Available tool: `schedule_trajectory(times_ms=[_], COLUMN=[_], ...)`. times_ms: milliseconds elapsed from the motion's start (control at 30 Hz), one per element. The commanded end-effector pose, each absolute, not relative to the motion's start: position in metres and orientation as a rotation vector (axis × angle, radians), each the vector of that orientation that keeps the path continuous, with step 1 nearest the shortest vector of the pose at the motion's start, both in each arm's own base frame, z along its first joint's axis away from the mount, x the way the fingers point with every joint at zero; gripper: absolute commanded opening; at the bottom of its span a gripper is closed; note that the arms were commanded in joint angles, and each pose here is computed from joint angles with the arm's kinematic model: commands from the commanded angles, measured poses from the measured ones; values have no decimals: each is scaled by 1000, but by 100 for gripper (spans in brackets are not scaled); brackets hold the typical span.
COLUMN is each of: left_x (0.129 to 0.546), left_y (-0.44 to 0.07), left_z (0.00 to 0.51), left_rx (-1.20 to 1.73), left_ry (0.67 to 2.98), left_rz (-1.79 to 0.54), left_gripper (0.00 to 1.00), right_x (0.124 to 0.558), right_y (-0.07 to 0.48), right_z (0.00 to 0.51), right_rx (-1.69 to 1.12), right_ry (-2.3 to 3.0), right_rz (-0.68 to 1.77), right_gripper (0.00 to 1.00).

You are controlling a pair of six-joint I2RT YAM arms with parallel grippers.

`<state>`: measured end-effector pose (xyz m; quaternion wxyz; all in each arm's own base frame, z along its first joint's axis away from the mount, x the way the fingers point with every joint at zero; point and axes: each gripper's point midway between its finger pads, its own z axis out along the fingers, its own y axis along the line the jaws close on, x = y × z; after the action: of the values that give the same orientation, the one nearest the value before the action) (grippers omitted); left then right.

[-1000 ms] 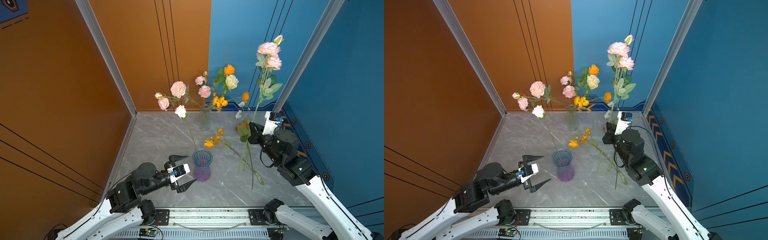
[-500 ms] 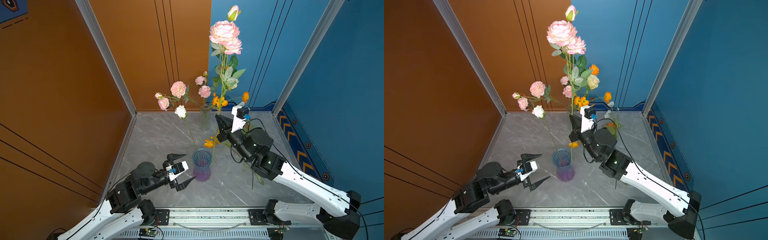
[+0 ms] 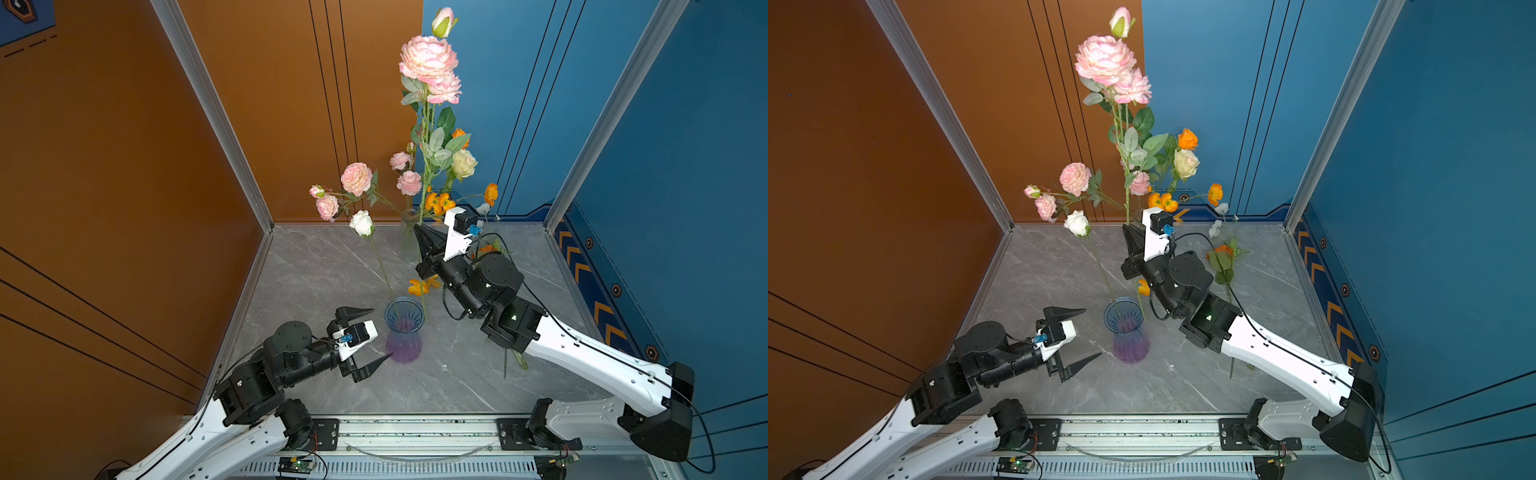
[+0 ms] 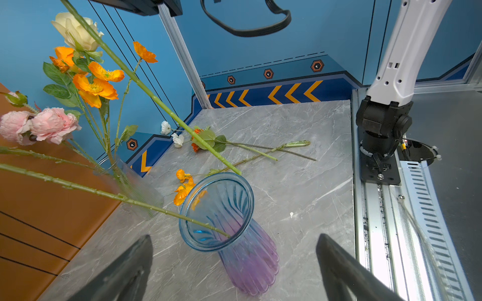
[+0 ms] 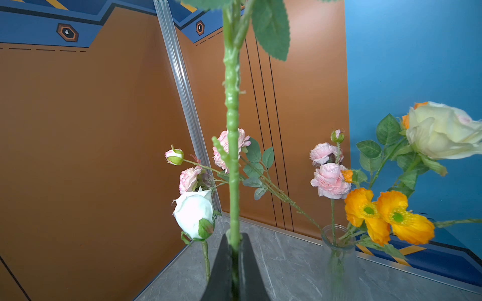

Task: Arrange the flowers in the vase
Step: 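Lower the pink rose stem into the purple vase with the right gripper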

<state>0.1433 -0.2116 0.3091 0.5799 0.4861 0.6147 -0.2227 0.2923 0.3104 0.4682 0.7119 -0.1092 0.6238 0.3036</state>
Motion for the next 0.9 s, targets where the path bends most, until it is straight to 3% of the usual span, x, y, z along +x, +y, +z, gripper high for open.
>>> schedule_trajectory(times_ms=[0, 367, 867], left_x=[142, 143, 146], left_y=[-214, -216, -217], left_z=[313, 313, 310], left_rx=[1125, 1122, 1120], left_ry=[1422, 1426, 1439], left_rz=[-557, -581, -592], left_gripper=[98, 98, 98], right_x=[286, 280, 266], right_y=[309, 305, 321], right_z=[497, 493, 368], right_rx=[-235, -268, -240], right_ry=[1321, 1339, 1430], right_rz=[691, 656, 706], right_gripper=[0, 0, 0])
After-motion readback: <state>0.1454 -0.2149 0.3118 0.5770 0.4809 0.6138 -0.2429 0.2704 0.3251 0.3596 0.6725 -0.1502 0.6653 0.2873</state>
